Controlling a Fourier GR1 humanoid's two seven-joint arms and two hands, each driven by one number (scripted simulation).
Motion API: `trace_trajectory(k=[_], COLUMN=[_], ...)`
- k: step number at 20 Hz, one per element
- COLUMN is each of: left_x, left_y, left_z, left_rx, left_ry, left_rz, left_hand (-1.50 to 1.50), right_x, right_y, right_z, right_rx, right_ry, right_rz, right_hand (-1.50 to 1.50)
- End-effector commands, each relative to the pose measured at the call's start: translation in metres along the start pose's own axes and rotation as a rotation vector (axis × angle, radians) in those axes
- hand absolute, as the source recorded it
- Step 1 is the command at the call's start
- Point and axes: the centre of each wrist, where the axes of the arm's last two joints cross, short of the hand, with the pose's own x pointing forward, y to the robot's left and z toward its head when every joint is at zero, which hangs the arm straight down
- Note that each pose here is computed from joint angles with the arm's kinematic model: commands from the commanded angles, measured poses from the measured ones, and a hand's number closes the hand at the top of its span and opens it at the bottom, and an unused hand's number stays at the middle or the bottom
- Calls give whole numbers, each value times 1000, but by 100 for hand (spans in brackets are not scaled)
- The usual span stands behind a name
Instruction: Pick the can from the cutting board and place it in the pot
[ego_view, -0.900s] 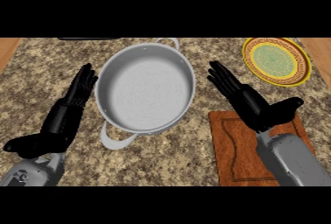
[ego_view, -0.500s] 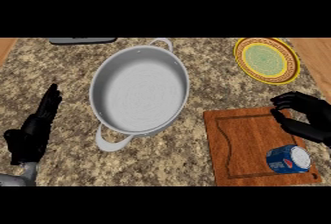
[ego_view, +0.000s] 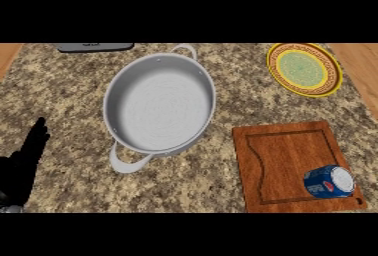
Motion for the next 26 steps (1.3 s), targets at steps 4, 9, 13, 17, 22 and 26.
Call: trace_trajectory(k=[4, 9, 13, 17, 22, 26], left_x=[1, 6, 17, 12, 15, 6], left_y=[9, -7, -20, -3, -16, -3], left_z=[-15, -9, -13, -16, -14, -11], left_rx=[-18, -40, -74, -59, -67, -67], left_ry=[-19, -21, -51, -39, -45, -42], left_rz=[-2, -6, -17, -19, -14, -16], left_hand=[0, 0, 0, 0, 0, 0], right_x=[22, 72, 92, 116, 139, 136], right_y=[-39, -40, -39, -21, 4, 21], right_z=[30, -2, -21, -24, -34, -43], right_rx=[177, 315, 496, 660, 751, 801], right_ry=[68, 114, 232, 331, 380, 390], right_rz=[139, 210, 398, 462, 454, 462], right_hand=[-150, -150, -150, -150, -150, -150])
